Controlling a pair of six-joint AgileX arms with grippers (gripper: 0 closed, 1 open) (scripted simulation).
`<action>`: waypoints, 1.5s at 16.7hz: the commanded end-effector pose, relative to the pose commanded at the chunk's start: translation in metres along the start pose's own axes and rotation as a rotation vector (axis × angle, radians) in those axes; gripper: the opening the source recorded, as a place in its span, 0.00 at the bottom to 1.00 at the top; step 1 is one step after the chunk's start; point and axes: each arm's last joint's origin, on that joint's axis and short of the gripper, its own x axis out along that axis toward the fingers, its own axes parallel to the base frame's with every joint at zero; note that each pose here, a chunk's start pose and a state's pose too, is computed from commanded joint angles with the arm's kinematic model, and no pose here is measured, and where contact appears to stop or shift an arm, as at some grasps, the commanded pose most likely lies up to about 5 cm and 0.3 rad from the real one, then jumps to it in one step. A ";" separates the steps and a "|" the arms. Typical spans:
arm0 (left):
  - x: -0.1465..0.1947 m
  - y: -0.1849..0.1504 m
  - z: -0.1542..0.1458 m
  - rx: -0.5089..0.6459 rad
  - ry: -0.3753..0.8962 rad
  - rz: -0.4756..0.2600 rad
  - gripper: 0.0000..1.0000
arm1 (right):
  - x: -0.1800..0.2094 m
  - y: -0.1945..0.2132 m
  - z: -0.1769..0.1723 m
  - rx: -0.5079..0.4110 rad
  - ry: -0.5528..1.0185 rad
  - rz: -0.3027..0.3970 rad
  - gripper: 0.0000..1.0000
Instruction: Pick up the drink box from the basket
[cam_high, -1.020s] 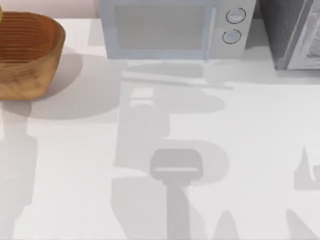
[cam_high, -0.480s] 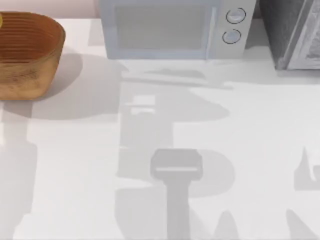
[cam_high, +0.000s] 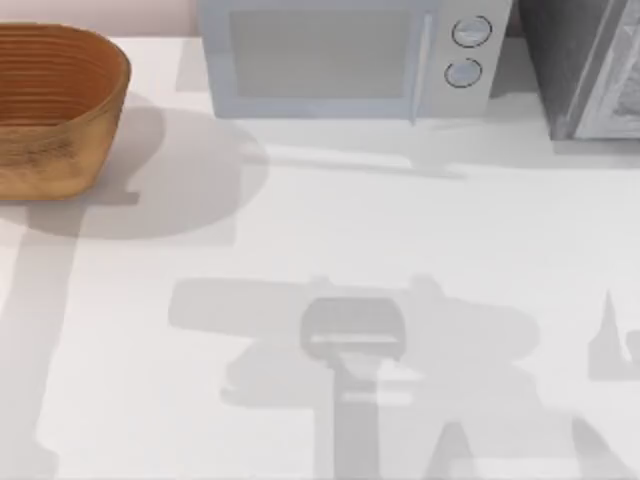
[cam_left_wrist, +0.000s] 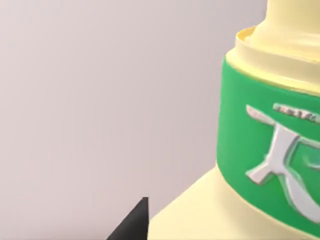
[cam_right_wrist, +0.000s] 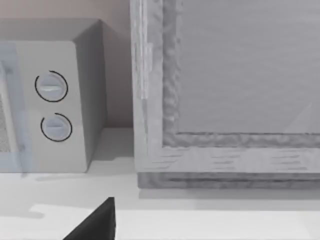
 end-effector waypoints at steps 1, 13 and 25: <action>-0.023 -0.004 -0.003 0.002 -0.012 0.000 0.00 | 0.000 0.000 0.000 0.000 0.000 0.000 1.00; -0.138 -0.018 -0.140 0.003 0.026 0.014 0.00 | 0.000 0.000 0.000 0.000 0.000 0.000 1.00; -0.127 -0.026 -0.134 0.014 0.049 0.073 0.00 | 0.000 0.000 0.000 0.000 0.000 0.000 1.00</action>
